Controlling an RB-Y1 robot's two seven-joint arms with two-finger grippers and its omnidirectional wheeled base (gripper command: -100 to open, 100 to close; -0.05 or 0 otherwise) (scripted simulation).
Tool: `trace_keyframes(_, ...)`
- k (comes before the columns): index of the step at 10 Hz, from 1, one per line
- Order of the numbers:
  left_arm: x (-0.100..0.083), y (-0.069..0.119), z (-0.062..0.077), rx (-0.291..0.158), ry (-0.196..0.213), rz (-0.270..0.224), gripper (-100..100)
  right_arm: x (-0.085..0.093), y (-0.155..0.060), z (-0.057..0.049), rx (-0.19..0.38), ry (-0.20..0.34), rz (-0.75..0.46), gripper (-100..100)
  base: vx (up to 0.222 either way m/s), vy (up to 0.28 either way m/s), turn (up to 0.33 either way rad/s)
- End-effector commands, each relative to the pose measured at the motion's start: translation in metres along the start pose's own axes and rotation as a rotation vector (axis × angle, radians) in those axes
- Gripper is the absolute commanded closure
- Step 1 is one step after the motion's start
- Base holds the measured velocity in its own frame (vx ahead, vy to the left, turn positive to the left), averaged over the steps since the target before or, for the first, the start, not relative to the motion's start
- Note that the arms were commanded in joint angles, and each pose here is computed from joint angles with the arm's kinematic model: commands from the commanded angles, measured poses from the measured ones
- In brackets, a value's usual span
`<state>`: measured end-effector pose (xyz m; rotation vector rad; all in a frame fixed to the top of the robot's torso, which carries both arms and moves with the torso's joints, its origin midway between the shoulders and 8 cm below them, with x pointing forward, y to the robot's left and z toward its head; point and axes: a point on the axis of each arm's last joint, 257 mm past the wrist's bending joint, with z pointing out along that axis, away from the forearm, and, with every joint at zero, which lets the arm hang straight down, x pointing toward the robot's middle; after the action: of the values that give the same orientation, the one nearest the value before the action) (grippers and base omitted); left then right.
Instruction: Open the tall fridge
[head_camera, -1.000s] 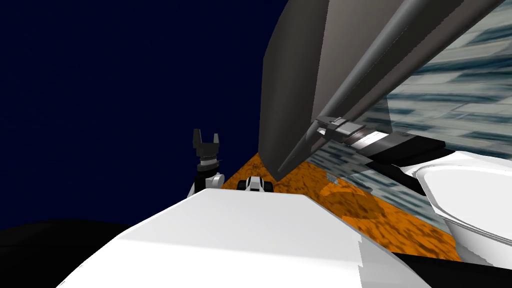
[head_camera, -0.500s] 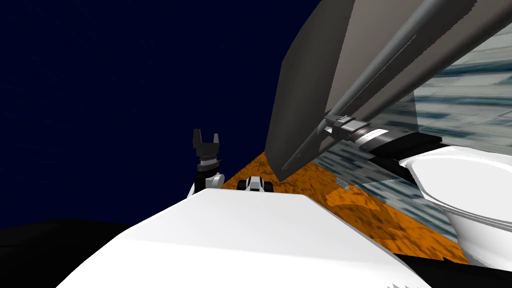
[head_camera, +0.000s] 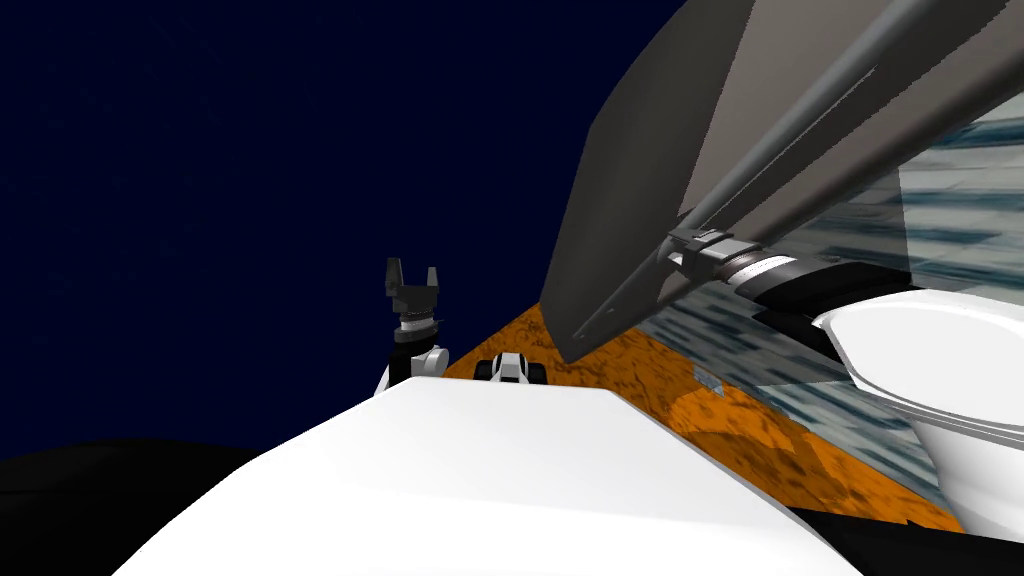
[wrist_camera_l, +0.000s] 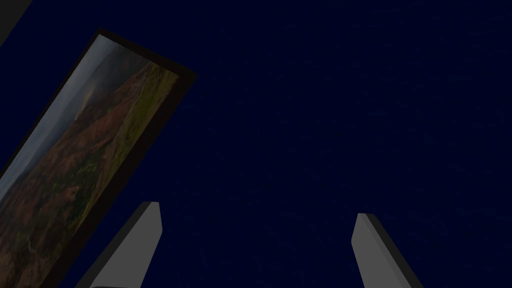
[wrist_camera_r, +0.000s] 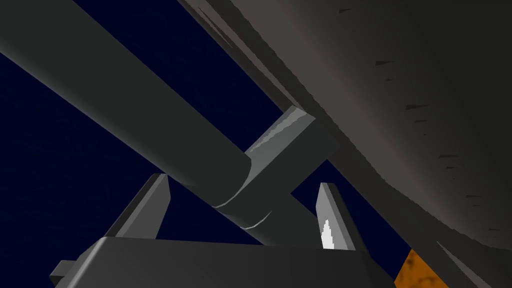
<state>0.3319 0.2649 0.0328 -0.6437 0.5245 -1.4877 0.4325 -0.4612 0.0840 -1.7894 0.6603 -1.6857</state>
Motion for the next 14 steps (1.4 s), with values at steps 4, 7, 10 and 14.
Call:
trace_keyframes(4,0.0,0.0,0.0,0.0,0.0,0.0,0,0.053,0.044,0.002,-0.09,0.112,0.013,100,-0.065,0.161,0.129)
trace_keyframes(7,0.0,0.0,0.0,0.0,0.0,0.0,0,0.077,0.067,-0.001,-0.139,0.161,0.015,100,-0.074,0.162,0.139)
trace_keyframes(10,0.0,0.0,0.0,0.0,0.0,0.0,0,0.09,0.086,-0.005,-0.183,0.189,0.006,100,-0.048,0.129,0.124)
trace_keyframes(14,0.0,0.0,0.0,0.0,0.0,0.001,0,0.15,0.125,-0.03,-0.28,0.334,0.028,100,-0.085,0.068,0.258)
